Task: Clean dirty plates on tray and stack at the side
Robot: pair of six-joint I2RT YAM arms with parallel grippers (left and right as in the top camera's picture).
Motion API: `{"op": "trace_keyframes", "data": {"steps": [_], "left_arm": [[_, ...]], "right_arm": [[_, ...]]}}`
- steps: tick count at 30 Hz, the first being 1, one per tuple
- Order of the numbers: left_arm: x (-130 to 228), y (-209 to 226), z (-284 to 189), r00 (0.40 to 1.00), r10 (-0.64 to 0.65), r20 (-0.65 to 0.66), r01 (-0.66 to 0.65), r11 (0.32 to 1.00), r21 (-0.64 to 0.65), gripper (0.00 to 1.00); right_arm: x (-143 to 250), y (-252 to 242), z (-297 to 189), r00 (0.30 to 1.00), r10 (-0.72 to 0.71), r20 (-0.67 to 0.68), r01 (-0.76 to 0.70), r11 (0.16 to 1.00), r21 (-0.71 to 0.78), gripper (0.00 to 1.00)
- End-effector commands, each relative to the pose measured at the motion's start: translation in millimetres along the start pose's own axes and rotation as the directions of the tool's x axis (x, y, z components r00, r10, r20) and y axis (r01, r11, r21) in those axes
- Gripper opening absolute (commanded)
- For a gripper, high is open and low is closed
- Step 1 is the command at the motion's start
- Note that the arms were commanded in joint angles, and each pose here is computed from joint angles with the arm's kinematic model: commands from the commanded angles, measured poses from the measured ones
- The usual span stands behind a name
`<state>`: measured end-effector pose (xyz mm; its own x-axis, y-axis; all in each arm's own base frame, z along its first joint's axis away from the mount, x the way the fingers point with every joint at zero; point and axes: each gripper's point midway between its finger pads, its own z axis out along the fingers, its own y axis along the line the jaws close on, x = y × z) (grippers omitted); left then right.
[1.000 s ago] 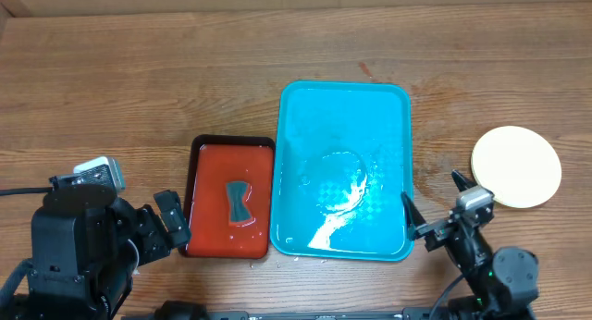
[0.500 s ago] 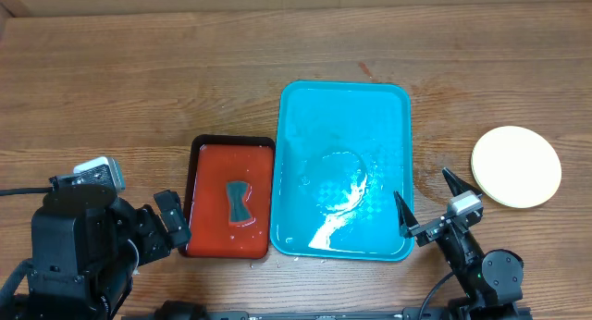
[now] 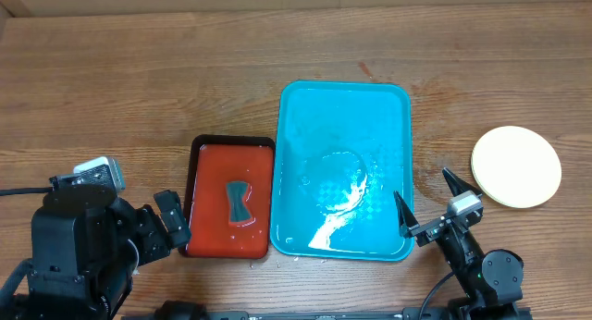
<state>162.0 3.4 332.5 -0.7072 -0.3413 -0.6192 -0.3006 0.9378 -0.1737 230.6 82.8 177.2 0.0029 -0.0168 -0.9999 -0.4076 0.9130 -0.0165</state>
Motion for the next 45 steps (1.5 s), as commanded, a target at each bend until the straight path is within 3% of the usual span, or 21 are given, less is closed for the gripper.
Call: {"op": "trace_keyframes", "data": {"steps": [1,7,10,11,16,24,32,45], "left_arm": [[-3,1,-1,1.000,0.014,0.012,-0.014,1.000,-0.008,1.00],[0,5,-2,1.000,0.014,0.006,-0.014,1.000,-0.023,1.00],[-26,23,-7,0.987,0.001,0.161,0.018,0.993,-0.115,1.00],[-44,15,-5,0.963,0.005,0.268,0.013,0.998,-0.063,1.00],[-63,-26,15,0.860,0.150,0.488,-0.231,0.967,0.109,1.00],[-21,-19,74,0.776,0.119,0.619,-0.267,0.952,0.151,1.00],[26,1,119,0.719,-0.003,0.695,-0.193,0.960,0.203,1.00],[48,7,188,0.723,-0.008,0.691,-0.184,0.962,0.204,1.00]], "right_arm": [[1,0,0,1.000,-0.009,0.007,0.009,1.000,-0.002,1.00],[1,0,0,1.000,-0.009,0.007,0.009,1.000,-0.002,1.00],[1,0,0,1.000,-0.009,0.007,0.009,1.000,-0.002,1.00],[1,0,0,1.000,-0.009,0.007,0.009,1.000,-0.002,1.00],[1,0,0,1.000,-0.009,0.007,0.009,1.000,-0.002,1.00],[1,0,0,1.000,-0.009,0.007,0.009,1.000,-0.002,1.00],[1,0,0,1.000,-0.009,0.007,0.009,1.000,-0.002,1.00],[1,0,0,1.000,-0.009,0.007,0.009,1.000,-0.002,1.00]]}}
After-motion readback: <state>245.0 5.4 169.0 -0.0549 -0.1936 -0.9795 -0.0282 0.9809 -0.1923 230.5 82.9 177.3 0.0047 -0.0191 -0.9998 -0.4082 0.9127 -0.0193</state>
